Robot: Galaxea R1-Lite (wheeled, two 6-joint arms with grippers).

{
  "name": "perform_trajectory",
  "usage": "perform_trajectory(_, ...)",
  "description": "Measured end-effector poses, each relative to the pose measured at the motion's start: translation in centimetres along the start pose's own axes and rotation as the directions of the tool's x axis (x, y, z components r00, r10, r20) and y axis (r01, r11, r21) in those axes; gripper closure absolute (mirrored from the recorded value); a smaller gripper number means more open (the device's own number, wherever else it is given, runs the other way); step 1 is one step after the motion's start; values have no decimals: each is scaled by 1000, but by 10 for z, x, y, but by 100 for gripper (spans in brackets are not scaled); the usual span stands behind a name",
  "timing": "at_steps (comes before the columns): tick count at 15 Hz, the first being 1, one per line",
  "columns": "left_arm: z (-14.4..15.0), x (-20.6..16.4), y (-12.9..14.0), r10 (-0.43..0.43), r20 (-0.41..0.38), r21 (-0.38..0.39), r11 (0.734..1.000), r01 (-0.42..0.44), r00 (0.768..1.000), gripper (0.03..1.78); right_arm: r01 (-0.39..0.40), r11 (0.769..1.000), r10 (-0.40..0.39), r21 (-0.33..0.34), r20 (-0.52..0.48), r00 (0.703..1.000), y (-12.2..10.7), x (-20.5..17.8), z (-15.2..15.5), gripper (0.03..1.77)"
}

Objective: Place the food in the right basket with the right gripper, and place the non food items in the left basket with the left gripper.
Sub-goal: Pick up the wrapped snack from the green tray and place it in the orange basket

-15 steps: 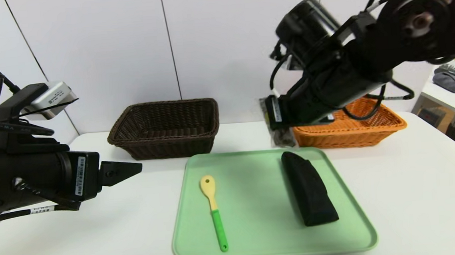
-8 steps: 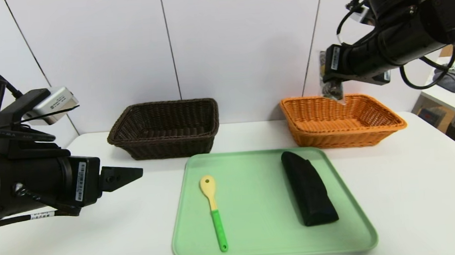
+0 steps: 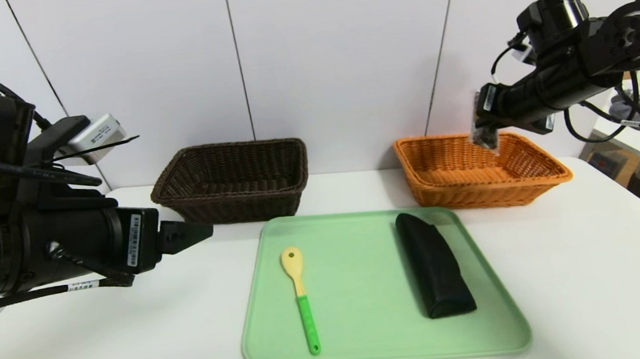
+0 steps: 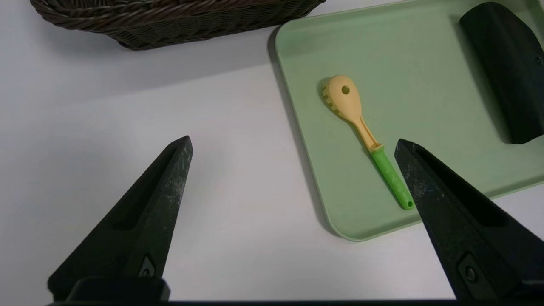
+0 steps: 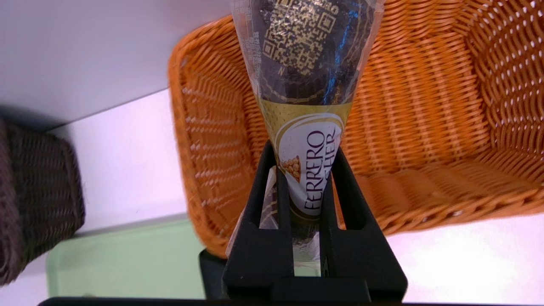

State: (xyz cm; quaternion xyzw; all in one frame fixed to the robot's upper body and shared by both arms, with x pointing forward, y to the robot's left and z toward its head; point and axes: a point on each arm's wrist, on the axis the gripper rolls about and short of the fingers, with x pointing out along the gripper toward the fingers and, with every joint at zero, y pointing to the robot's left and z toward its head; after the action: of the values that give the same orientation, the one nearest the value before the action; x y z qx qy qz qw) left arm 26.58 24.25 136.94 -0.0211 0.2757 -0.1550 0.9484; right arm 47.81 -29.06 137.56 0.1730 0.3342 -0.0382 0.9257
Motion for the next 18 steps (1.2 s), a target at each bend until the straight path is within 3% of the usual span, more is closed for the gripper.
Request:
perform_trajectory(7, 1, 12, -1, 14, -22, 3, 1000, -14, 1000, 12, 57, 997, -53, 43, -83, 995, -30, 46, -4, 158)
perform_trajectory(18, 3, 28, -4, 15, -34, 4, 1000, -15, 999, 12, 93, 994, -86, 51, -122, 989, -46, 97, -15, 158)
